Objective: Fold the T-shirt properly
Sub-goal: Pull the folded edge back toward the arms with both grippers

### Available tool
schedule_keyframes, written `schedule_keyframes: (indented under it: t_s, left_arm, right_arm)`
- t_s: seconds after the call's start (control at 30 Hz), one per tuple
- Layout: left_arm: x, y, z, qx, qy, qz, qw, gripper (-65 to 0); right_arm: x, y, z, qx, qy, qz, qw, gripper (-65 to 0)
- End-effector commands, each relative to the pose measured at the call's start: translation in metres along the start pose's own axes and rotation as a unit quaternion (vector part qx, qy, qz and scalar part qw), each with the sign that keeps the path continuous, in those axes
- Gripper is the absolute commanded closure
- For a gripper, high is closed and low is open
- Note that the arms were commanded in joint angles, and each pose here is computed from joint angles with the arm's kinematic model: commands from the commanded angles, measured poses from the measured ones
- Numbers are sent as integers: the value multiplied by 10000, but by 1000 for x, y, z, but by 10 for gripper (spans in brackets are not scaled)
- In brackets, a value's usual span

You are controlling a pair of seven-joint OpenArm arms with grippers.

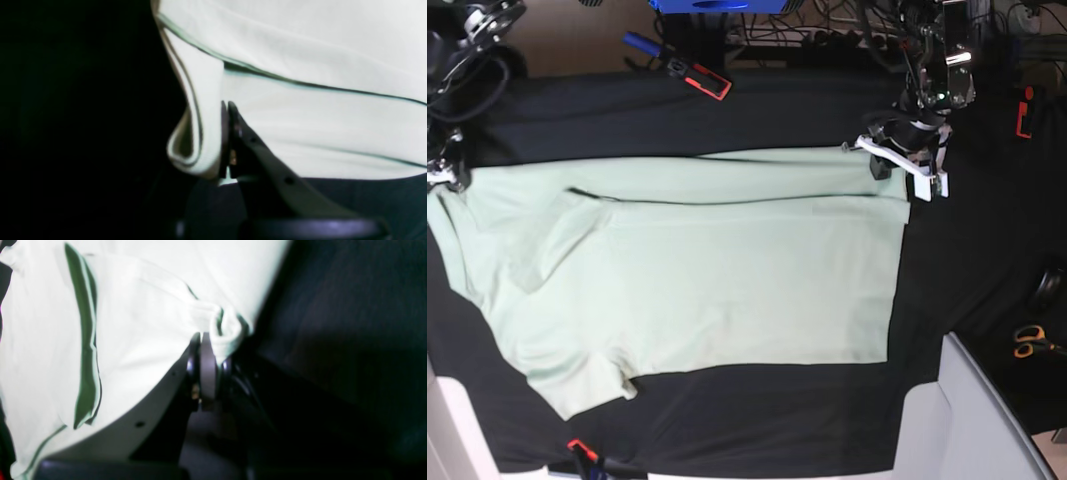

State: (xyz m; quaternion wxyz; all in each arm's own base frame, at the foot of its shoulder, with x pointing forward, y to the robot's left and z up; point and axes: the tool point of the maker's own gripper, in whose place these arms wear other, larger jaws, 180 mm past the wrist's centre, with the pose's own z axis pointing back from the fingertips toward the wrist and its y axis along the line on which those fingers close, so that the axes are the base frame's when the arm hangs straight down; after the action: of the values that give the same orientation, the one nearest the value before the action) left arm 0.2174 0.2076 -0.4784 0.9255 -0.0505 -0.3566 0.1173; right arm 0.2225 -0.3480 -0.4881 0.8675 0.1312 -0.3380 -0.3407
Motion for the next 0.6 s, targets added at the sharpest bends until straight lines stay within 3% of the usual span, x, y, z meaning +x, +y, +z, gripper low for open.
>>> schedule_keyframes:
  t_s: [0.0, 0.23, 0.57]
  left_arm:
    - [12, 12, 6, 128, -190, -152, 9996, 0]
    - [-5, 20, 25, 184, -51, -309, 9993, 0]
    - [-29, 36, 42, 298, 240, -489, 9981, 0]
  right_arm:
    - [26, -2, 9, -36, -315, 158, 9994, -1]
    - [12, -12, 27, -238, -180, 380, 9988, -1]
    - [-24, -45, 57, -270, -135, -139, 9994, -1]
